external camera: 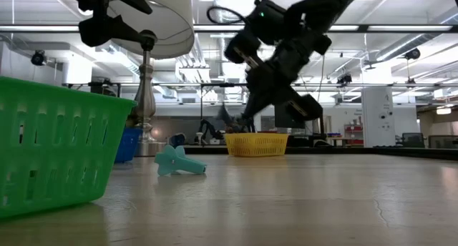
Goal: Pick and place Stapler, Stapler remover, tape
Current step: Put the black staple remover into the green bin
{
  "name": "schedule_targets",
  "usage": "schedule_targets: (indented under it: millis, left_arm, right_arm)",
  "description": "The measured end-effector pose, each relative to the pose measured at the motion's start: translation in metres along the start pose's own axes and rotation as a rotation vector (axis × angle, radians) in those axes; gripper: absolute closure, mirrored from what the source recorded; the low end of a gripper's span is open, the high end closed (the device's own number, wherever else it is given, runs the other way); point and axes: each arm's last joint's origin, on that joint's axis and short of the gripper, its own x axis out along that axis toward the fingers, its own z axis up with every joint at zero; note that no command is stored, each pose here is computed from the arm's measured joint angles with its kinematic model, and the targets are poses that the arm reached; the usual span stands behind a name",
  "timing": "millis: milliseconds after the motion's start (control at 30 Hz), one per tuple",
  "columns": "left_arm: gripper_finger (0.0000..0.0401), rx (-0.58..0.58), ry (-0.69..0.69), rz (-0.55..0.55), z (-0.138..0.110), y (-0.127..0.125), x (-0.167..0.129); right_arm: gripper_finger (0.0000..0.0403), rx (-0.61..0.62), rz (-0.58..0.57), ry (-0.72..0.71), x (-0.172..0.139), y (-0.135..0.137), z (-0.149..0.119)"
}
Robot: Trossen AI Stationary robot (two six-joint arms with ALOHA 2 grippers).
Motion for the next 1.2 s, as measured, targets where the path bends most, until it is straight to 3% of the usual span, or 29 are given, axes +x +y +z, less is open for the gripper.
schedule_targets:
  millis: [300,1200]
  left_arm:
    - [0.0107,-0.008,0.024,0.0,-0.002,0.001,0.0]
    - [0.0107,-0.074,0.033,-0.012,-0.002,0.0,0.0]
  right_arm:
    - [0.0394,-0.076,0.068,-0.037,-0.009,0.028,0.0]
    - [0.0394,-0.098,0.067,-0.02,-0.005,0.033,-0.011]
